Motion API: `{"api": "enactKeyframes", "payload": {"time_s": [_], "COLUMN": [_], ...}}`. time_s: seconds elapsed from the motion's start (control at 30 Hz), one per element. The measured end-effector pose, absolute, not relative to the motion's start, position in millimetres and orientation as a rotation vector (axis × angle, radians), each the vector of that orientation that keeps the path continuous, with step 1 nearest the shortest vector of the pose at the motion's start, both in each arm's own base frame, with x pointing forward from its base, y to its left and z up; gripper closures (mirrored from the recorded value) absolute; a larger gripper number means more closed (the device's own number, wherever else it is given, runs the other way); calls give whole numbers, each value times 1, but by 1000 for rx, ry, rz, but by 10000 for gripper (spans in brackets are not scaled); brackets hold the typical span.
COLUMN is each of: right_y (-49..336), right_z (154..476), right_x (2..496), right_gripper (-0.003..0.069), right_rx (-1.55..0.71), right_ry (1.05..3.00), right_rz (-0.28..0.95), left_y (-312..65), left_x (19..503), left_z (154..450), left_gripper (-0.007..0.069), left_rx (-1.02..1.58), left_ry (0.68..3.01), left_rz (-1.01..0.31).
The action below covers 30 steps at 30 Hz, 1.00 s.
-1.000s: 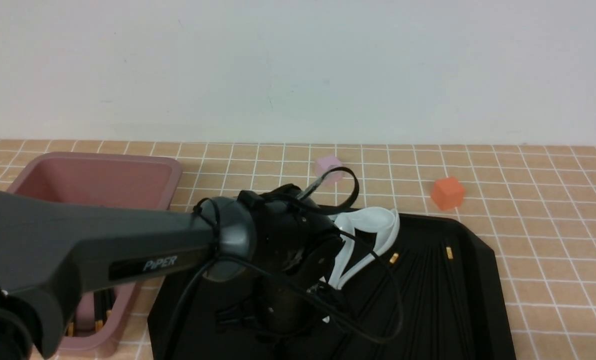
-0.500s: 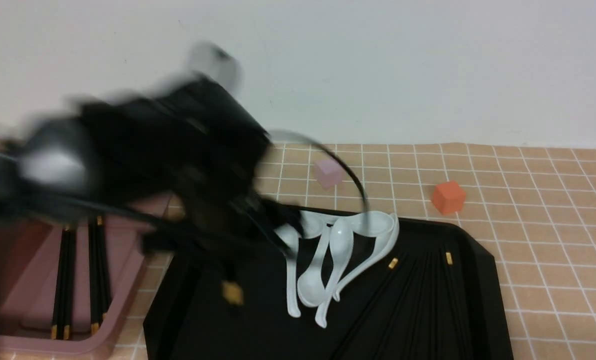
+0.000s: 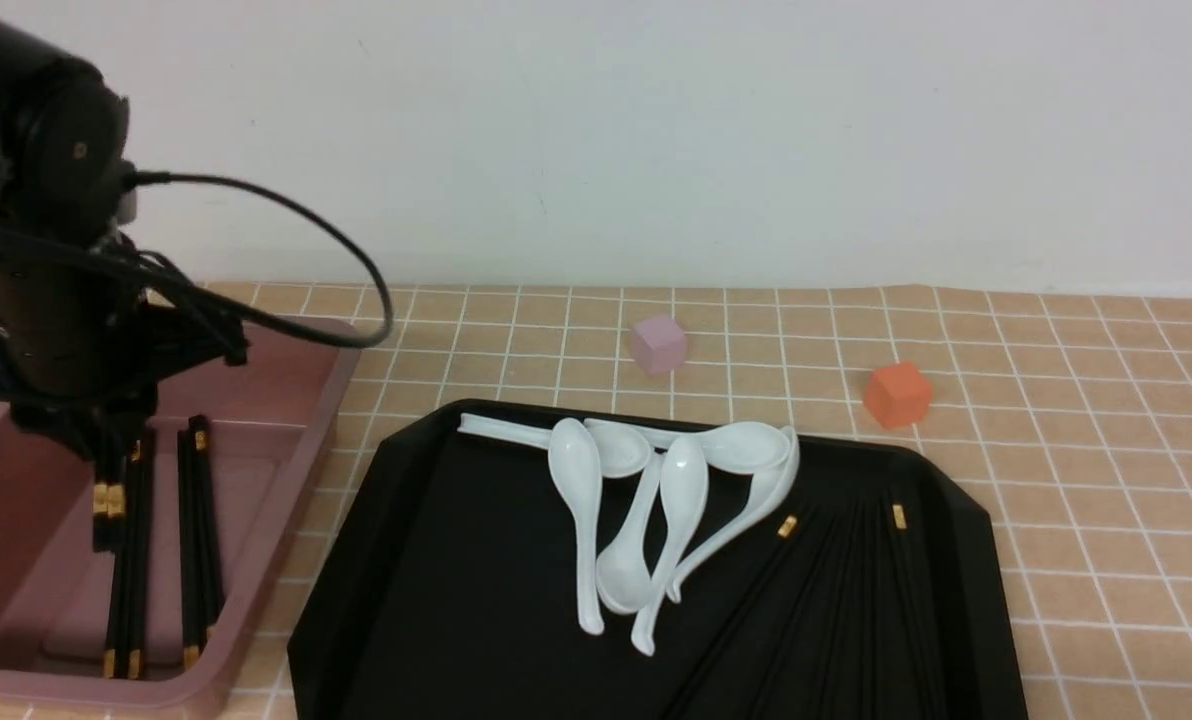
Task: On brown tablecloth take chopsticks from black tray and put them in box.
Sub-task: 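Place the chopsticks into the pink bin with the left gripper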
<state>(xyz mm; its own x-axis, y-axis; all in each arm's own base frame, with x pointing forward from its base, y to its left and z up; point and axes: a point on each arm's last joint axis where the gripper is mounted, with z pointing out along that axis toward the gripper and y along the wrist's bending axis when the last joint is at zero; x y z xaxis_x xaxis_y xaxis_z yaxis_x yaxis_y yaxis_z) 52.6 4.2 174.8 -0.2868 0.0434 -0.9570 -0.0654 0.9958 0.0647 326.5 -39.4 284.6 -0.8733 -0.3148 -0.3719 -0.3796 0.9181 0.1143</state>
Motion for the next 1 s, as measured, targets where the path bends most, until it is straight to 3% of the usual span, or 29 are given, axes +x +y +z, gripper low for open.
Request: {"api": "enactKeyframes", "payload": {"time_s": [0.23,0.47,0.57,0.77,0.87,0.97,1.0], "right_y": [4,4,4,4,4,4,4], "right_z": [175,175,175,175,175,175,175], "right_x": [53,53,53,53,53,53,53], "right_gripper": [419,419,419,419,419,419,419], "right_rx": [-16,-16,-16,-16,-17,-17,-17], "right_ry": [1859,1859,1859,1859,1859,1859,1859], "right_rz": [106,106,106,106,104,104,104], "left_y": [-41,-41,-39,-38,-39,-38,-38], "left_x": [352,357,354,338,315,283,283], "left_z": [240,224,237,281,318,351,351], "left_gripper": [497,371,367,490,602,638,638], "left_rx": [-402,-375,-367,-260,-239,-232,-232], "left_ry": [2793,2853,2865,2853,2798,2716,2720], "left_rz": [348,402,430,378,251,129,130]}}
